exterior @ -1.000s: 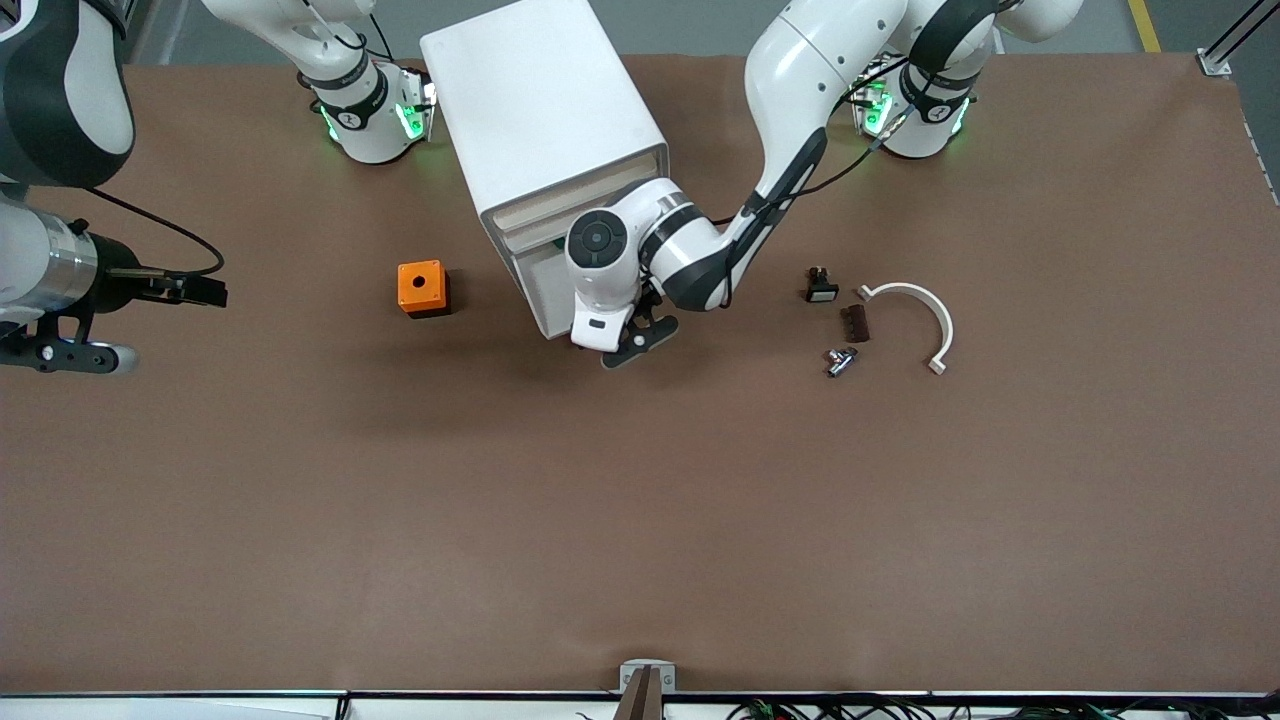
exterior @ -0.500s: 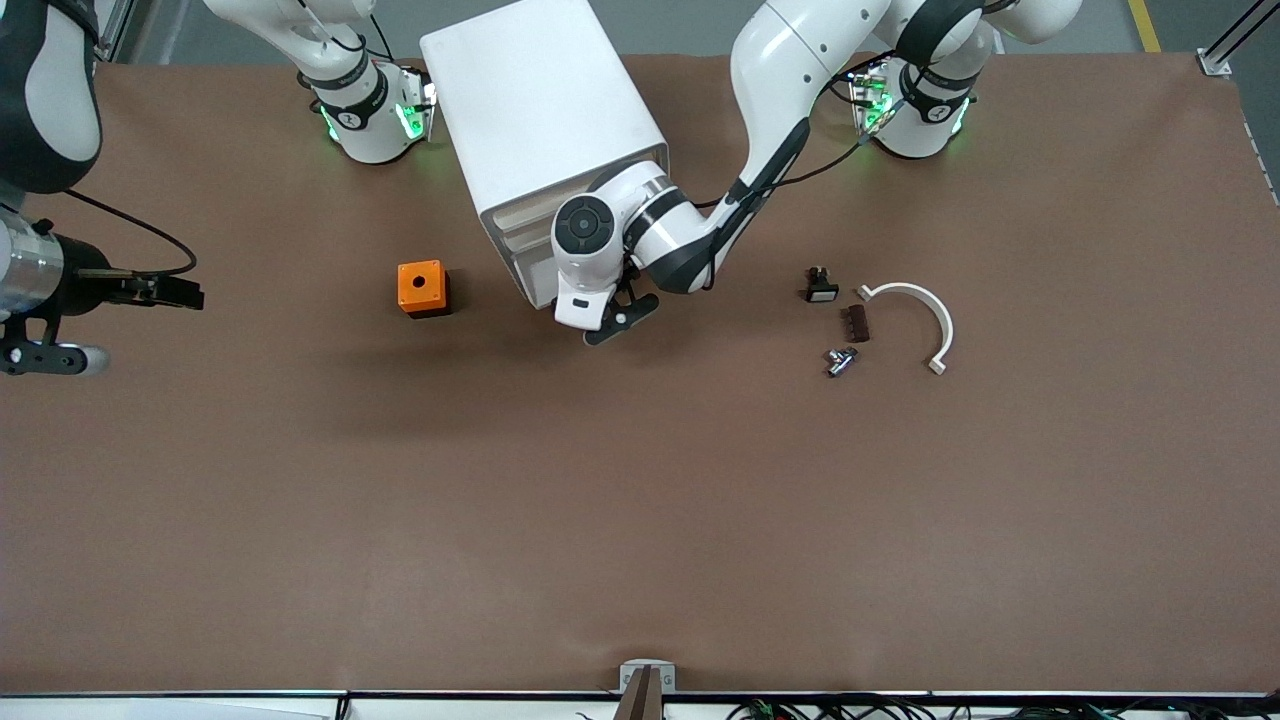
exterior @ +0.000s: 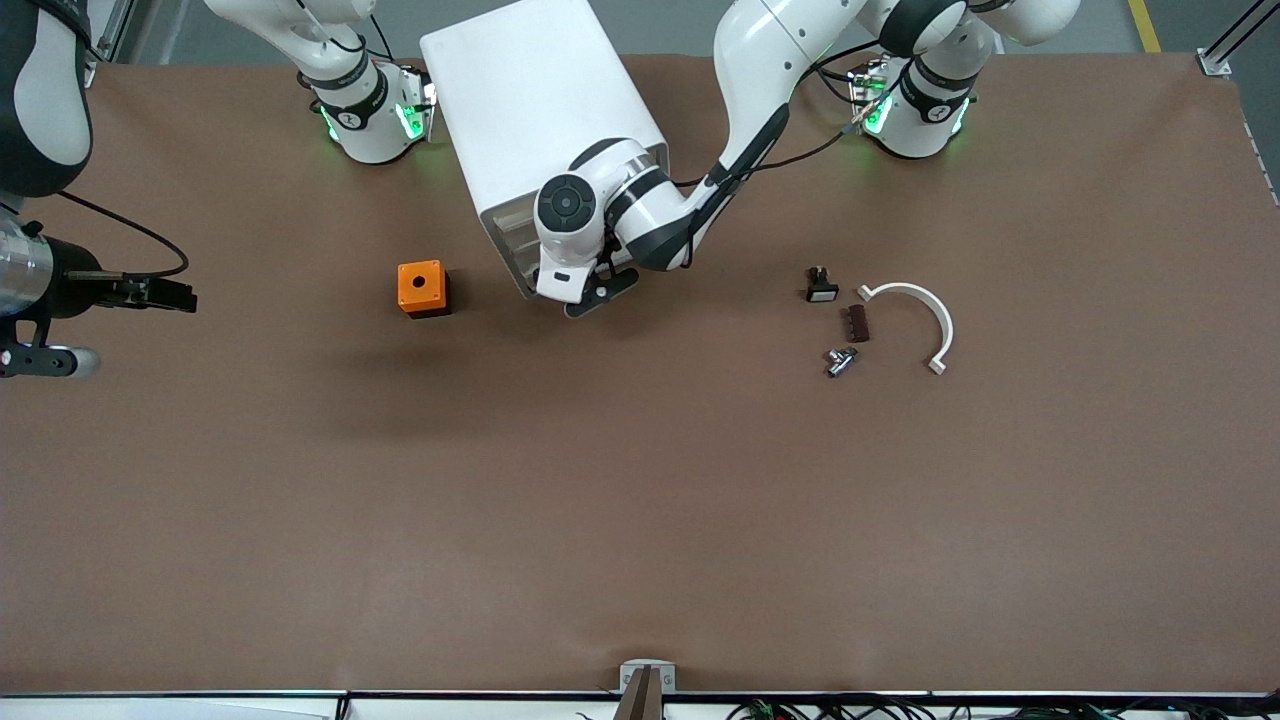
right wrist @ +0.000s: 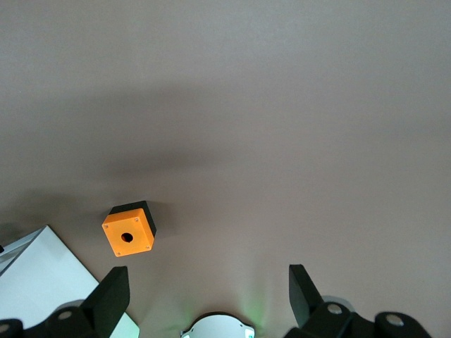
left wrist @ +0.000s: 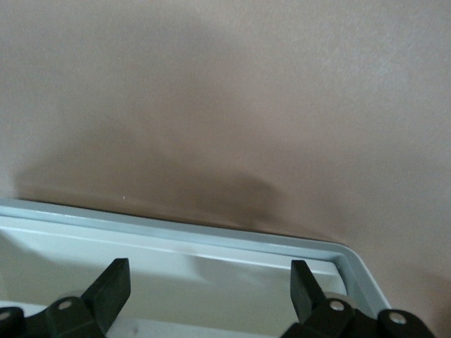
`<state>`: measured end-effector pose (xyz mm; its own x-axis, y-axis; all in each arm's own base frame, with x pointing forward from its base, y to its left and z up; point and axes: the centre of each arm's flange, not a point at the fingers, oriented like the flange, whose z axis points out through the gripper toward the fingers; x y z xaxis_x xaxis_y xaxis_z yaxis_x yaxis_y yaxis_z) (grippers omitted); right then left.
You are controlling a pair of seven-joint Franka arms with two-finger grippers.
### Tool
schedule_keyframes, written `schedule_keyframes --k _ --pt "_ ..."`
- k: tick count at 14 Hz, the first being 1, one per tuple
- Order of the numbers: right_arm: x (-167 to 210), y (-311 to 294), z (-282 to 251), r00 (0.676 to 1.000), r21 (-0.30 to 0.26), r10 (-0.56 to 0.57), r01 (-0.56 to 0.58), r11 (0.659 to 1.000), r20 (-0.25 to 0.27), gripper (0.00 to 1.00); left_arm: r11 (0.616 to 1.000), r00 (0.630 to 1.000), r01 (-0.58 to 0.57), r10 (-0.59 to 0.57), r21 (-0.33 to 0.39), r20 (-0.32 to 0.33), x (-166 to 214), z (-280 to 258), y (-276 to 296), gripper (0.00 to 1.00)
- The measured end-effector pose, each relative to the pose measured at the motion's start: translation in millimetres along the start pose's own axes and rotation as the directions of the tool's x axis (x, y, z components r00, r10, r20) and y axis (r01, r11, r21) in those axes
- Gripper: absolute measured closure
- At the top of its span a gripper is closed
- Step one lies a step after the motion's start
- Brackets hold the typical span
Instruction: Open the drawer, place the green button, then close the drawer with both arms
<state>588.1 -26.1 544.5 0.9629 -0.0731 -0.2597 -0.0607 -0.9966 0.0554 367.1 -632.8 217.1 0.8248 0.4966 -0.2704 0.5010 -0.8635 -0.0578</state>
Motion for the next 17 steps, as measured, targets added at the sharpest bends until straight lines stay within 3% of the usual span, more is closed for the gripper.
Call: schedule_keyframes --k 8,17 --pt "0 3 0 1.000 0.001 -0.012 0.012 1.000 0.000 0.00 1.000 1.000 0.021 -0.021 -0.021 0.001 13 -9 3 0.00" --pt "0 12 -5 0.998 0.005 -0.061 0.061 0.998 -0.013 0.00 0.957 0.976 0.214 -0.218 -0.195 0.005 159 -133 -15 0.00"
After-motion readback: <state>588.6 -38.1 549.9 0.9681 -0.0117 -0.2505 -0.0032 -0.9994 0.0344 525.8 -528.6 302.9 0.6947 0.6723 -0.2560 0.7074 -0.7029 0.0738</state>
